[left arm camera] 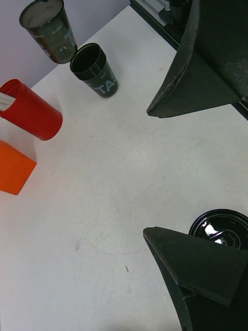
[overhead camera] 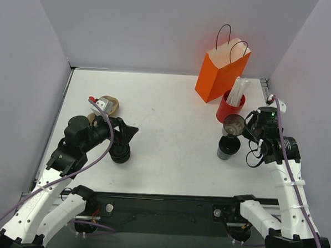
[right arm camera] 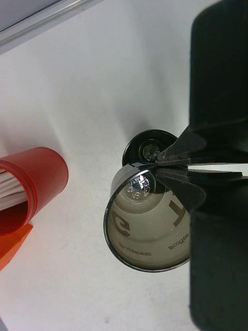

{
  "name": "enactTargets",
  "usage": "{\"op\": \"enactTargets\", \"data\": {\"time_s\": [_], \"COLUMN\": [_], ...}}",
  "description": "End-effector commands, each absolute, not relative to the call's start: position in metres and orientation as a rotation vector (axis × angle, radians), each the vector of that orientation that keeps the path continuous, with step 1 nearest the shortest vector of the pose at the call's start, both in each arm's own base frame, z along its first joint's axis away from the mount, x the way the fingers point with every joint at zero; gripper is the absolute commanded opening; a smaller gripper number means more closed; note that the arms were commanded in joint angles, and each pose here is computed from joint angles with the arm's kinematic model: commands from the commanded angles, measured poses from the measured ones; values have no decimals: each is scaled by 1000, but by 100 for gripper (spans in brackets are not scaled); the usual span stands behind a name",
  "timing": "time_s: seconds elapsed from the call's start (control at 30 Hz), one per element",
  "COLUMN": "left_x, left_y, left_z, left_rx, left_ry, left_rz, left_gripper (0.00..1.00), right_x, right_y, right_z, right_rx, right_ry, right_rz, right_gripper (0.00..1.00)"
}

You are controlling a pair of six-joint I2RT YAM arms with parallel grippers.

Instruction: Pack the takeout coffee

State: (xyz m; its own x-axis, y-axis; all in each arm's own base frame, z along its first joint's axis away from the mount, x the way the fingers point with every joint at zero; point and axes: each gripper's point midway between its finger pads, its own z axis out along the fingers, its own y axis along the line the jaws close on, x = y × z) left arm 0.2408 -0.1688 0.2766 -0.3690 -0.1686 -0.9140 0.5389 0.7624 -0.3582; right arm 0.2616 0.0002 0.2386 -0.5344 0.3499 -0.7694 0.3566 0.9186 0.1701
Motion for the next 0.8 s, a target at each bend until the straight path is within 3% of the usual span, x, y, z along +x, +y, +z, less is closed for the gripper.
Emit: {"op": "enactTargets", "data": {"time_s": [0.0, 0.23, 0.47, 0.77], "left_x": [247, 256, 262, 243], "left_y": [-159, -138, -124, -121], "left_z": [288, 278, 266, 233], "left_rx": [255, 162, 91, 125], "left_ry": [1755, 1798, 1864, 1994], "left_rz": [-694, -571, -457, -431], "left_gripper": [96, 95, 94, 93], "right_x": [273, 306, 335, 350], "right_y": [27, 107, 197, 236], "right_z": [259, 253, 189, 130], "right_rx": [450, 300, 170, 110], "right_ry": [2157, 2195, 2305, 2382], "right_rz": [130, 276, 355, 303], "right_gripper": [0, 0, 0, 0]}}
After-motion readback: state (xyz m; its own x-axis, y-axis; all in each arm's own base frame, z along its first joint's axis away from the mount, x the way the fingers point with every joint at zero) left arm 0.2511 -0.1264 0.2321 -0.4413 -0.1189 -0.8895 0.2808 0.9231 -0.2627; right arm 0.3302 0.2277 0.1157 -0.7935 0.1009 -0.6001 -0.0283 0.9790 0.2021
